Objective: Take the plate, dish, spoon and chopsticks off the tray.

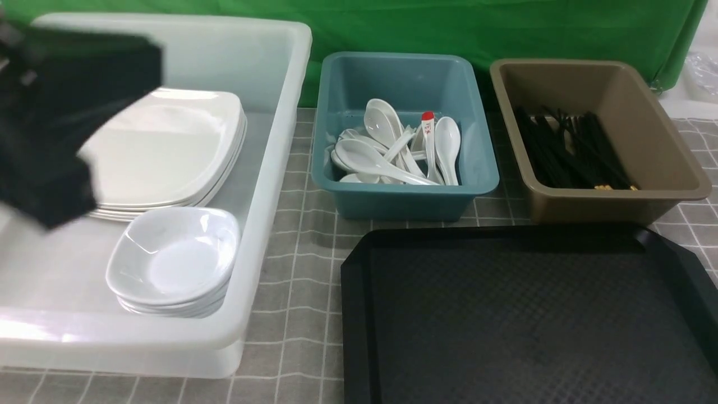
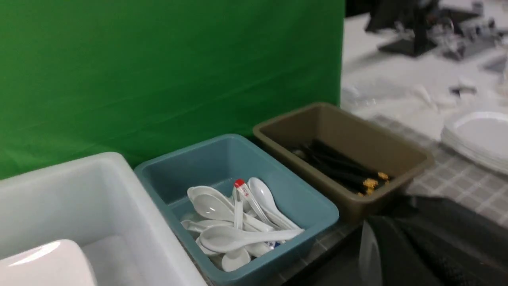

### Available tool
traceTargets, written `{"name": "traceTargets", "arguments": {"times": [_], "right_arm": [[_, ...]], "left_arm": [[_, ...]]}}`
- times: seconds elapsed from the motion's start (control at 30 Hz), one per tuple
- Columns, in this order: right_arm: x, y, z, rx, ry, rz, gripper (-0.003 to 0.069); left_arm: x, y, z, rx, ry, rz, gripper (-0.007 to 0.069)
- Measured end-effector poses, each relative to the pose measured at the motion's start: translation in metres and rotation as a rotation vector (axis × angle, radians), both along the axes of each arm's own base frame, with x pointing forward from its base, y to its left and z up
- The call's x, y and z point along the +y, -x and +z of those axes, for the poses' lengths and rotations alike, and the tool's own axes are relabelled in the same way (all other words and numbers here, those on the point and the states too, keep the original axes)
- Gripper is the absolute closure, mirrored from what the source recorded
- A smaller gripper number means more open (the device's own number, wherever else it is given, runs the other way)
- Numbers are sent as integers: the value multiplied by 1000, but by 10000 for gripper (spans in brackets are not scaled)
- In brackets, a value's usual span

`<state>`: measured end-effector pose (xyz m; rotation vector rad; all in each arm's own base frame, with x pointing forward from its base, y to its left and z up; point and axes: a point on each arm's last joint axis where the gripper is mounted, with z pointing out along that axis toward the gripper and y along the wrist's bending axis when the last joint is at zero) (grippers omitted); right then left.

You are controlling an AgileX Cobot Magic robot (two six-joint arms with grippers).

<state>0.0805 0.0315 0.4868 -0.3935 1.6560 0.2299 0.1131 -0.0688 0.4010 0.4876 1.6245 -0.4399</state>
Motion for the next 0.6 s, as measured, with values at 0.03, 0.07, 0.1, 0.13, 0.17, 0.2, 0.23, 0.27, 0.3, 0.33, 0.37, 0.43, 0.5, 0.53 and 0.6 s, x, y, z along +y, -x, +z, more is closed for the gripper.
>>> {"name": "traceTargets", "arguments": {"times": [0.03, 0.07, 0.1, 0.13, 0.17, 0.2, 0.23, 0.27, 0.3, 0.33, 0.37, 0.43, 0.5, 0.53, 0.6], "right_arm": [[-2, 2, -4, -1, 6, -5, 631], [-13, 14, -25, -54, -43, -9, 631], [-20, 24, -47, -105, -99, -2, 631], [-24, 28, -61, -131, -115, -2, 631], [-25, 30, -68, -133, -117, 0, 631], [-28, 35, -88, -164, -150, 12, 631], [-30, 38, -101, -177, -162, 22, 631], [-32, 43, -121, -191, -175, 38, 631], [-32, 45, -131, -205, -186, 51, 631], [-33, 47, -140, -212, -195, 59, 631], [-34, 50, -152, -217, -209, 68, 631], [-35, 52, -159, -226, -223, 75, 629], [-37, 55, -164, -239, -240, 83, 622], [-37, 56, -164, -245, -246, 85, 618], [-37, 56, -164, -252, -250, 89, 613]], "left_arm": [[1, 1, -5, 1, 9, 7, 624], [6, 6, -19, -18, 46, 31, 624], [10, 11, -32, -33, 77, 50, 624], [11, 12, -44, -26, 91, 62, 624], [12, 12, -45, -33, 100, 67, 624], [15, 14, -60, -37, 124, 84, 624], [16, 14, -71, -31, 137, 96, 624], [17, 14, -79, -26, 149, 105, 624], [17, 13, -88, -16, 156, 116, 624], [18, 12, -97, -8, 163, 126, 624], [19, 12, -105, 1, 166, 136, 624], [19, 11, -113, 7, 166, 145, 623], [20, 11, -119, -2, 157, 152, 623], [20, 12, -120, -11, 139, 150, 623], [20, 12, -122, -33, 89, 142, 623]]}}
